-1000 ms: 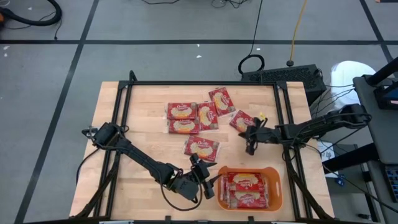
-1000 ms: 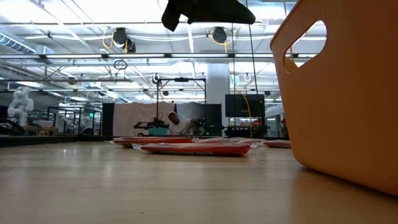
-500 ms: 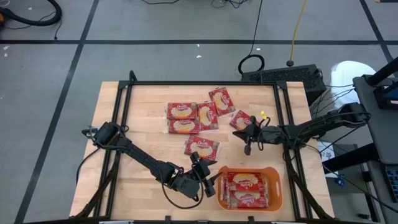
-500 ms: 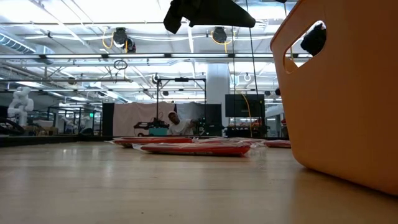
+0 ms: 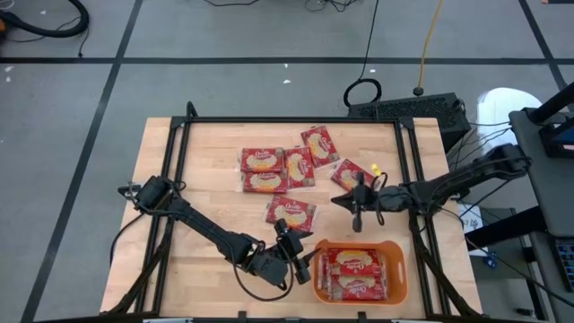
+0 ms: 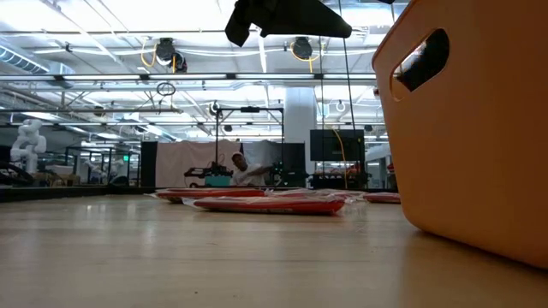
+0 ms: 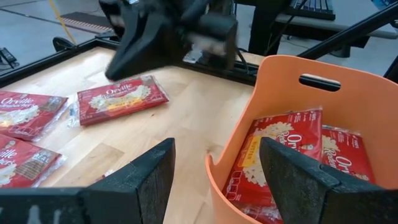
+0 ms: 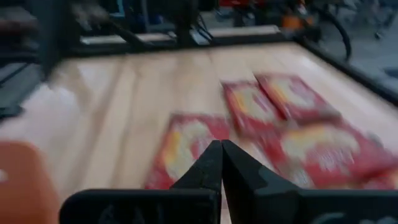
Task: Sort popcorn bags into baskets
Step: Put the red popcorn bag into the orange bin
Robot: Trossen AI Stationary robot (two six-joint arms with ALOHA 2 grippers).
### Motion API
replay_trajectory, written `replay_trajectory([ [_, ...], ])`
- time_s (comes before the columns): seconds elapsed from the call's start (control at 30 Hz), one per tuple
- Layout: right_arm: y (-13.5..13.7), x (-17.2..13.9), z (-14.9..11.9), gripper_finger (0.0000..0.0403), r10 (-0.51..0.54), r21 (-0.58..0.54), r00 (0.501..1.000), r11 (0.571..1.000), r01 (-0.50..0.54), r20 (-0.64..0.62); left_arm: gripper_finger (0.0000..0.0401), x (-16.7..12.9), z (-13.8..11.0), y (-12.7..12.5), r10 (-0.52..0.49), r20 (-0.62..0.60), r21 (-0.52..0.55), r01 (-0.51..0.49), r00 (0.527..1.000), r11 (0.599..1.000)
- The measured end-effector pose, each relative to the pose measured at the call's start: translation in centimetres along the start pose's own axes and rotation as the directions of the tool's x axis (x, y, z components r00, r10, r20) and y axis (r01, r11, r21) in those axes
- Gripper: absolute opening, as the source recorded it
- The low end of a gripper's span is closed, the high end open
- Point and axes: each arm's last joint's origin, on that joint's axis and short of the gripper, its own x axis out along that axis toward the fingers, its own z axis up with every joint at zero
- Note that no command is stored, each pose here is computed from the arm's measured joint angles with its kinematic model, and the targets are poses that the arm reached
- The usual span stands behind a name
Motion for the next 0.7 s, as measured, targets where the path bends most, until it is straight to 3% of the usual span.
replay_trajectory([
  [0.23,2.6,-0.1,5.3,0.0,0.043,-0.124,0.996,0.991,-0.052,-0.078,0.0239,0.3,0.1,0.3,0.009,0.001,-0.003,-0.009,1.0,1.0],
  [0.4,3.2,0.2,5.5,0.0,-0.02,-0.188,0.97,0.982,-0.027,-0.244,0.0239,0.3,0.1,0.3,0.01,0.001,-0.003,-0.01,1.0,1.0],
  [0.5,2.4,0.5,4.0,0.0,-0.138,-0.222,0.923,0.973,0.059,-0.359,0.0239,0.3,0.1,0.3,0.009,0.001,-0.006,-0.009,1.0,1.0],
  [0.6,1.2,0.3,2.6,0.0005,-0.276,-0.272,0.844,0.949,0.163,-0.46,0.0239,0.2,0.1,0.2,0.007,0.001,-0.01,-0.007,1.0,1.0],
  [0.7,-0.1,0.3,1.9,0.0028,-0.348,-0.284,0.773,0.932,0.225,-0.53,0.0239,0.2,0.1,0.2,0.006,0.0,-0.02,-0.006,1.0,1.0],
])
